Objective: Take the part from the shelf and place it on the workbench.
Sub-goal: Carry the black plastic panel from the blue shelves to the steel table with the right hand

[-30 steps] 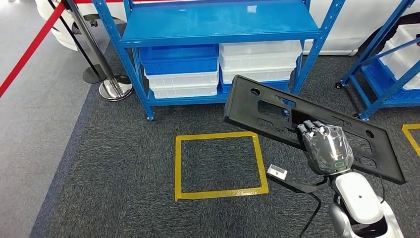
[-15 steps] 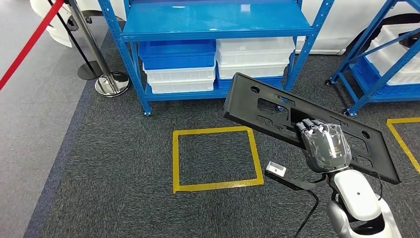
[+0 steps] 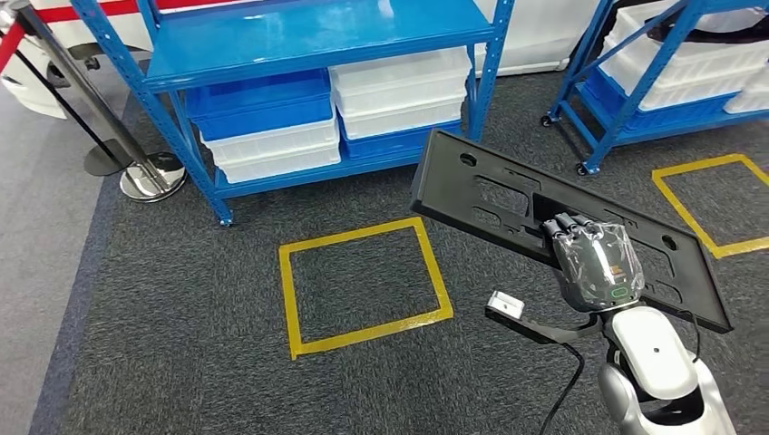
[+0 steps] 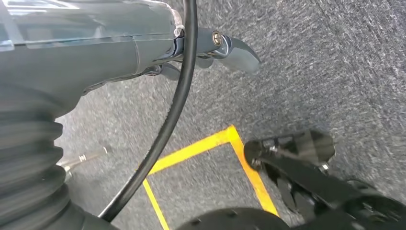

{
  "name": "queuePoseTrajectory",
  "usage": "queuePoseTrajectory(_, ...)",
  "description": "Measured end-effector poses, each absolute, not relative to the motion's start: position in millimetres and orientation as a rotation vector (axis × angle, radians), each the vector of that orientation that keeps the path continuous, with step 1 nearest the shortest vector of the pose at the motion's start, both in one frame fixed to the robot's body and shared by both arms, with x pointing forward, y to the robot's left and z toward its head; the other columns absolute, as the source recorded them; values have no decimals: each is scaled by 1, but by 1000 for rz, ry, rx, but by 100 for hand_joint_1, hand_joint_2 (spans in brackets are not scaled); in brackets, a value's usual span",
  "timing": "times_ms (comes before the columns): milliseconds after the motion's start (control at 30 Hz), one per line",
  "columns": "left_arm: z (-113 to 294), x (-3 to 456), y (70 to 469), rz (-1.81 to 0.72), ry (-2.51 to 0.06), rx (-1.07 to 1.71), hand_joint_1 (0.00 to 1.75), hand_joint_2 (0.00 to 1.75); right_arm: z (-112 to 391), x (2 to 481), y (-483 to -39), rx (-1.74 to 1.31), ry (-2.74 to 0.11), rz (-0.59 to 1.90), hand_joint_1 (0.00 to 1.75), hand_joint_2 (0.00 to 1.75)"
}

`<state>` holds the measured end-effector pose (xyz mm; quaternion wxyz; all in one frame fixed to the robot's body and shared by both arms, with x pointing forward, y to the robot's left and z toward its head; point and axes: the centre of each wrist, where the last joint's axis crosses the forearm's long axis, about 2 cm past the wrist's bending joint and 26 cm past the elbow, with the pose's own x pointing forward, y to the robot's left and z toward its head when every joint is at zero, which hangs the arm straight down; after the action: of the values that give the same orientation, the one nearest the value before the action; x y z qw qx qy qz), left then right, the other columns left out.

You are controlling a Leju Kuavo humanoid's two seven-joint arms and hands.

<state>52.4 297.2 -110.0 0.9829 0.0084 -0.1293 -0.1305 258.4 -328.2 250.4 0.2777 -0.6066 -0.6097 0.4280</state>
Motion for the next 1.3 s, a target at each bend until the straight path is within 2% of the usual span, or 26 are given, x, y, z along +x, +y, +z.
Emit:
queuePoseTrajectory(967, -110, 51, 299, -241, -244, 8, 0, 175, 247, 256, -332, -1592, -1615, 1110, 175, 175)
queuePoseTrajectory(1100, -111, 48, 303, -226, -215, -2, 0, 175, 247, 261, -312, -1537, -1651, 1101, 175, 175)
queuePoseTrajectory(1300, -110, 48, 301, -250, -153, -7, 0, 175, 262, 283, -254, -1407, -1779, 1142, 175, 175)
